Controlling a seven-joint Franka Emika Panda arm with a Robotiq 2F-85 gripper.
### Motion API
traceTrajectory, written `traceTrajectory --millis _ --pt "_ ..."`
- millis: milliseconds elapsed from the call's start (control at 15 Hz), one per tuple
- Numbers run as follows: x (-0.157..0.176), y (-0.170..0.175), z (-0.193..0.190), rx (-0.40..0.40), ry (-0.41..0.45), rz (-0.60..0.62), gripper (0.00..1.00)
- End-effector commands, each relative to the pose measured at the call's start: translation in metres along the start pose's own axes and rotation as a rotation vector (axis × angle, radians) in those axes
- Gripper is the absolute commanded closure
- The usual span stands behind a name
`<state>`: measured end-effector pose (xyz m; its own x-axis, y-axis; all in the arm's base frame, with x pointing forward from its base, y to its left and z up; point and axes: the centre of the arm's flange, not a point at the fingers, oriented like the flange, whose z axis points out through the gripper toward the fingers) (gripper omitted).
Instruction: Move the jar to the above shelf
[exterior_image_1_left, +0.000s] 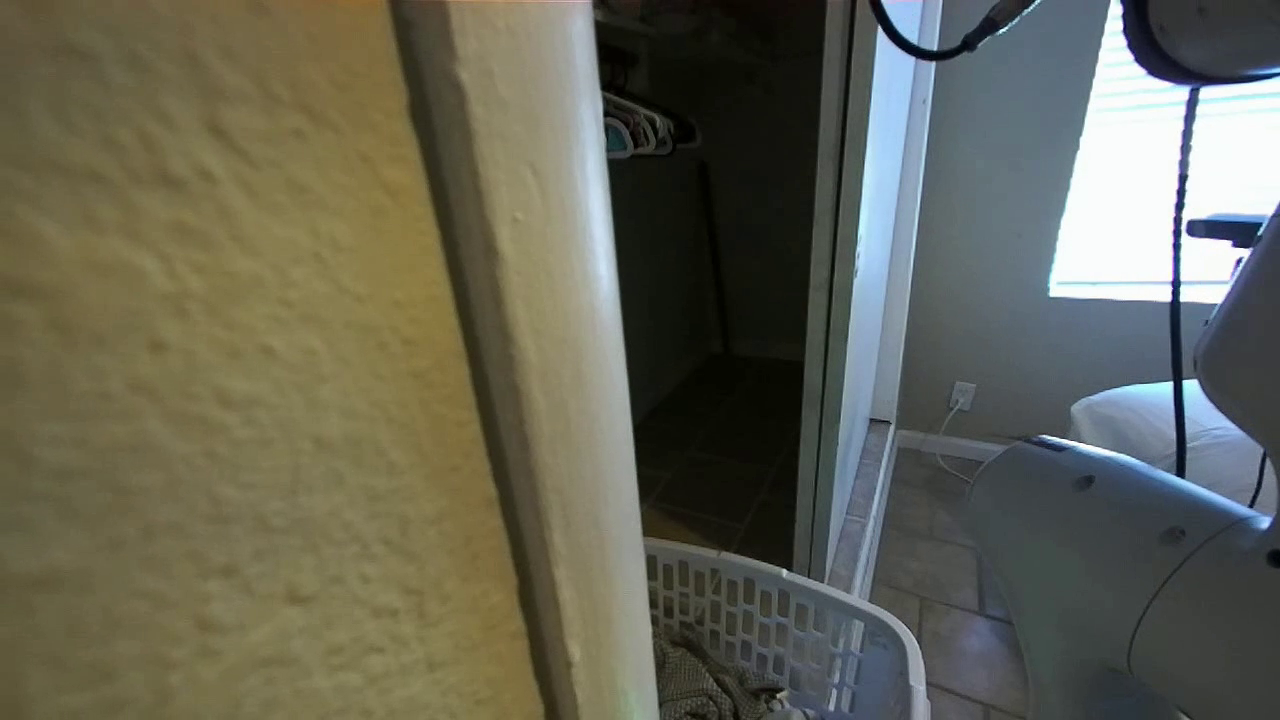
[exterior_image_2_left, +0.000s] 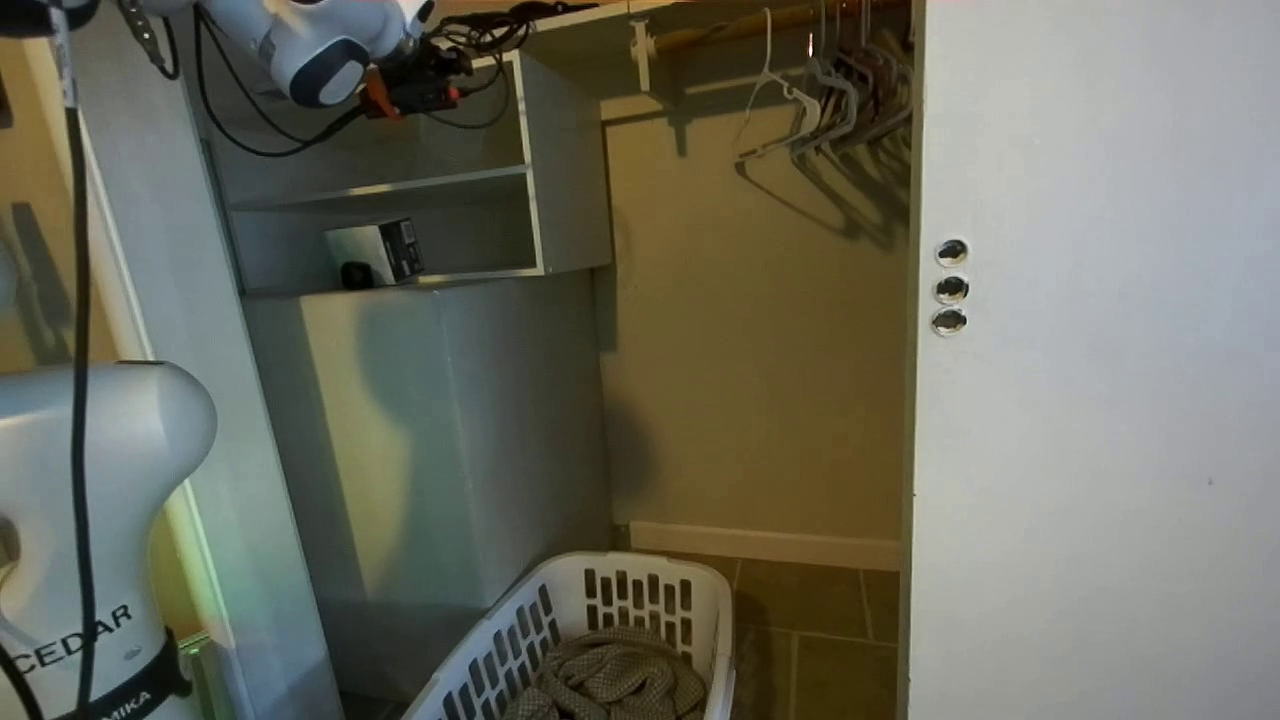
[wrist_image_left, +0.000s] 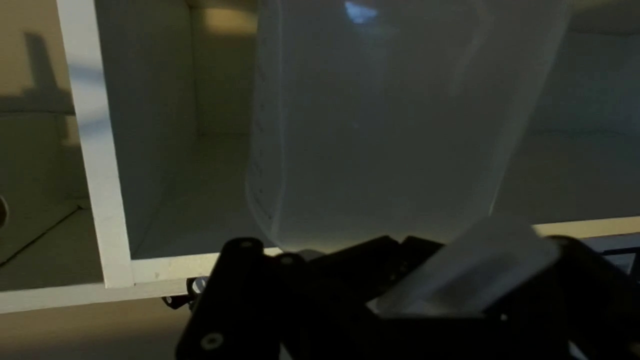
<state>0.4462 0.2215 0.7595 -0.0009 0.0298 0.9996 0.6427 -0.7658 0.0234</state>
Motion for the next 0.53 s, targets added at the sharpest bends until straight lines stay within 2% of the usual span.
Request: traceTrajectory --millis 0,467 --pt "-0.008 0.009 0.020 -0.015 0.047 -0.001 1.00" --pt "-0.015 0.020 0.032 -0.045 0.056 -0.002 1.00"
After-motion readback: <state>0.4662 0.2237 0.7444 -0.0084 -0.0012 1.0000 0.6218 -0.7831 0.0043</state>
